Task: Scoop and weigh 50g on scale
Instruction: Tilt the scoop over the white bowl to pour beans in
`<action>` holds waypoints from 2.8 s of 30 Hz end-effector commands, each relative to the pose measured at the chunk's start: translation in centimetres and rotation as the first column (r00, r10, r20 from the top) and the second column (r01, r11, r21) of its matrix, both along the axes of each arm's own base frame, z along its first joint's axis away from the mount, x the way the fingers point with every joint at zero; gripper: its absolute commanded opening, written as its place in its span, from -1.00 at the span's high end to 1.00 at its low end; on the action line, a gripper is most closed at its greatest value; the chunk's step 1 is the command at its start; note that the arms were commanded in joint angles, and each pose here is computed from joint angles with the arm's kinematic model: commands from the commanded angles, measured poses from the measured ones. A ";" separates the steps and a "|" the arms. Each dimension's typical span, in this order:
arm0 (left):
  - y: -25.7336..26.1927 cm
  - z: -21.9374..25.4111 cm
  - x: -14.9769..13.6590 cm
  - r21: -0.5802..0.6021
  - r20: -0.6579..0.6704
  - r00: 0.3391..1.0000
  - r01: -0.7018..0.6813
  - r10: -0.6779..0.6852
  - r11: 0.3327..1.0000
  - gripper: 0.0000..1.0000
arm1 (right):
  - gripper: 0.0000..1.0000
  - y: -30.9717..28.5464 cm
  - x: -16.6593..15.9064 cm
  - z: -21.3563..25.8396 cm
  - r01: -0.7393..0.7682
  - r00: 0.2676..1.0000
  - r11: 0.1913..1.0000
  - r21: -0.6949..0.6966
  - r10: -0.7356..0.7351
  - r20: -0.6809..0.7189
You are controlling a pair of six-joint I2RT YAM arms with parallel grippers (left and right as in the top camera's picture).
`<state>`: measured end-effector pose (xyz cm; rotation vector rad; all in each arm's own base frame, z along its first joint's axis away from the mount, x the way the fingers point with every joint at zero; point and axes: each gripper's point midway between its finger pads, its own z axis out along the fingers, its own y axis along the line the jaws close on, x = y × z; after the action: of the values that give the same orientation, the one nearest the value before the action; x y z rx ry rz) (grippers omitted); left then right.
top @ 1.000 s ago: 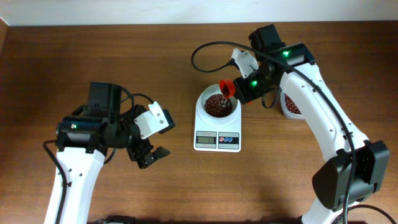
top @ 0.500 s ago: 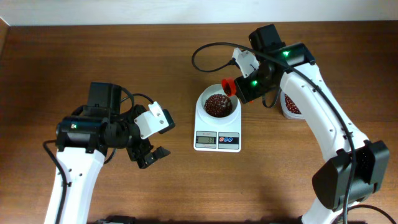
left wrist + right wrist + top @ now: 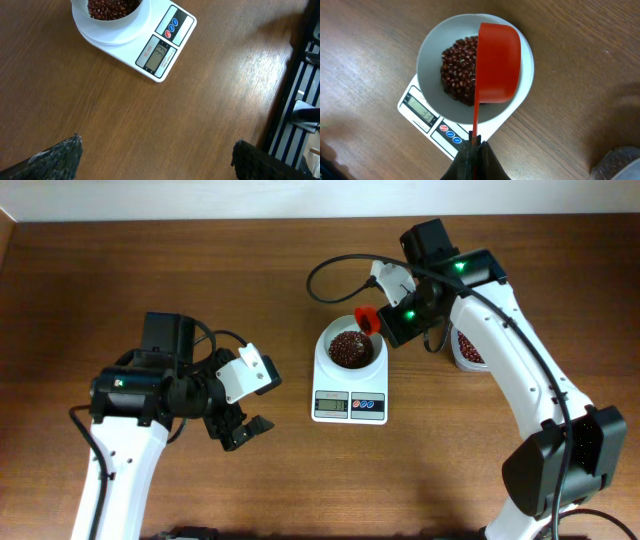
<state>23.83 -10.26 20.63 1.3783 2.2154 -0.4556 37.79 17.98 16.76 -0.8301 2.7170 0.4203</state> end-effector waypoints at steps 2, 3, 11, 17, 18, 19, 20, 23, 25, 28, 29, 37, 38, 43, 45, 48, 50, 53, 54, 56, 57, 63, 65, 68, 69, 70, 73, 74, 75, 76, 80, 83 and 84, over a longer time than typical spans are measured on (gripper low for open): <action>0.1 0.6 0.2 -0.006 0.014 1.000 -0.009 0.009 1.000 -0.98 | 0.92 0.9 -0.3 1.5 -0.056 0.998 0.997 0.047 0.055 0.024; 0.1 0.6 0.2 -0.006 0.014 1.000 -0.009 0.009 1.000 -0.98 | 0.92 1.2 -0.6 1.6 -0.082 0.996 0.995 0.063 0.081 0.022; 0.1 0.6 0.2 -0.006 0.014 1.000 -0.009 0.009 1.000 -0.98 | 0.92 1.1 -1.0 1.5 -0.089 0.996 0.994 0.060 0.088 0.008; 0.1 0.6 0.2 -0.006 0.014 1.000 -0.009 0.009 1.000 -0.98 | 0.92 1.1 -0.9 1.5 -0.089 0.996 0.994 0.059 0.088 0.009; 0.1 0.6 0.2 -0.006 0.014 1.000 -0.009 0.009 1.000 -0.98 | 0.92 1.1 -0.9 1.5 -0.089 0.996 0.994 0.059 0.088 0.009; 0.1 0.6 0.2 -0.006 0.014 1.000 -0.009 0.009 1.000 -0.98 | 0.92 1.1 -0.9 1.5 -0.089 0.996 0.994 0.059 0.088 0.009; 0.1 0.6 0.3 -0.006 0.014 1.000 -0.009 0.009 1.000 -0.98 | 0.92 1.1 -0.9 1.5 -0.089 0.996 0.994 0.059 0.088 0.009; 0.1 0.6 0.2 -0.006 0.014 1.000 -0.009 0.009 1.000 -0.98 | 0.92 1.1 -1.0 1.4 -0.089 0.996 0.994 0.059 0.089 0.006; 0.1 0.6 0.2 -0.006 0.014 1.000 -0.009 0.009 1.000 -0.98 | 0.92 1.3 -1.5 1.5 -0.106 0.994 0.992 0.072 0.107 -0.008; 0.1 0.6 0.2 -0.006 0.014 1.000 -0.009 0.009 1.000 -0.98 | 0.91 0.7 -1.2 1.2 -0.121 0.993 0.992 0.033 0.120 0.010; 0.1 0.6 0.2 -0.006 0.014 1.000 -0.009 0.009 1.000 -0.98 | 0.86 -0.2 -0.7 0.9 -0.074 0.997 0.997 -0.022 0.075 0.018; 0.1 0.6 0.2 -0.006 0.014 1.000 -0.009 0.009 1.000 -0.98 | 0.92 0.0 -0.9 1.0 -0.121 0.992 0.992 -0.019 0.122 0.023; 0.1 0.6 0.3 -0.006 0.014 1.000 -0.009 0.009 1.000 -0.98 | 0.92 0.3 -1.2 1.0 -0.135 0.991 0.991 0.001 0.135 0.016; 0.1 0.6 0.2 -0.006 0.014 1.000 -0.009 0.009 1.000 -0.98 | 0.92 -0.6 -1.0 0.7 -0.102 0.995 0.994 -0.047 0.103 0.013; 0.1 0.6 0.2 -0.006 0.014 1.000 -0.009 0.009 1.000 -0.98 | 0.92 1.5 -2.2 1.4 -0.202 0.979 0.976 0.078 0.202 0.001; 0.1 0.6 0.2 -0.006 0.014 1.000 -0.009 0.009 1.000 -0.98 | 0.92 1.6 -2.0 1.5 -0.215 0.977 0.974 0.077 0.214 0.017; 0.1 0.6 0.2 -0.006 0.014 1.000 -0.009 0.009 1.000 -0.98 | 0.92 1.4 -1.9 1.4 -0.211 0.978 0.975 0.069 0.210 0.017; 0.1 0.6 0.2 -0.006 0.014 1.000 -0.009 0.009 1.000 -0.98 | 0.92 1.5 -1.9 1.4 -0.206 0.979 0.976 0.075 0.205 0.014; 0.1 0.6 0.2 -0.006 0.014 1.000 -0.009 0.009 1.000 -0.98 | 0.92 1.5 -2.0 1.4 -0.205 0.979 0.976 0.074 0.205 0.014; 0.1 0.6 0.2 -0.006 0.014 1.000 -0.009 0.009 1.000 -0.98 | 0.92 1.5 -1.9 1.4 -0.205 0.979 0.976 0.074 0.204 0.014; 0.1 0.6 0.3 -0.006 0.014 1.000 -0.009 0.009 1.000 -0.98 | 0.92 1.5 -1.9 1.4 -0.205 0.979 0.976 0.074 0.204 0.014; 0.1 0.6 0.2 -0.006 0.014 1.000 -0.009 0.009 1.000 -0.98 | 0.84 1.5 -1.9 1.4 -0.205 0.979 0.976 0.073 0.205 0.014; 0.1 0.6 0.3 -0.006 0.014 1.000 -0.009 0.009 1.000 -0.98 | 0.82 1.5 -1.9 1.4 -0.205 0.979 0.976 0.073 0.205 0.015; 0.1 0.6 0.2 -0.006 0.014 1.000 -0.009 0.009 1.000 -0.98 | 0.92 1.5 -1.8 1.5 -0.205 0.979 0.976 0.074 0.204 0.020; 0.1 0.6 0.2 -0.006 0.014 1.000 -0.009 0.009 1.000 -0.98 | 0.92 1.5 -1.8 1.5 -0.205 0.979 0.976 0.074 0.204 0.018; 0.1 0.6 0.2 -0.006 0.014 1.000 -0.009 0.009 1.000 -0.98 | 0.92 1.5 -1.9 1.4 -0.204 0.979 0.976 0.074 0.204 0.015; 0.1 0.6 0.2 -0.006 0.014 1.000 -0.009 0.009 1.000 -0.98 | 0.92 1.5 -2.1 1.5 -0.206 0.979 0.975 0.082 0.206 0.006; 0.1 0.6 0.2 -0.006 0.014 1.000 -0.009 0.009 1.000 -0.98 | 0.92 1.8 -2.3 1.6 -0.209 0.978 0.973 0.096 0.210 0.004; 0.1 0.6 0.2 -0.006 0.014 1.000 -0.009 0.009 1.000 -0.98 | 0.92 1.9 -2.3 1.6 -0.212 0.977 0.971 0.109 0.213 0.002; 0.1 0.6 0.3 -0.006 0.014 1.000 -0.009 0.009 1.000 -0.98 | 0.92 2.2 -2.5 1.8 -0.216 0.976 0.968 0.127 0.218 -0.001; 0.1 0.6 0.2 -0.006 0.014 1.000 -0.009 0.009 1.000 -0.98 | 0.92 2.3 -2.5 1.8 -0.221 0.975 0.966 0.133 0.223 0.001; 0.1 0.6 0.2 -0.006 0.014 1.000 -0.009 0.009 1.000 -0.98 | 0.92 2.3 -2.5 1.8 -0.221 0.975 0.966 0.133 0.223 0.001; 0.1 0.6 0.2 -0.006 0.014 1.000 -0.009 0.009 1.000 -0.98 | 0.92 2.3 -2.5 1.8 -0.221 0.975 0.966 0.133 0.223 0.001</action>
<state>23.83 -10.26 20.63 1.3783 2.2154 -0.4556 35.11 19.80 17.27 -1.0874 2.6345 0.6256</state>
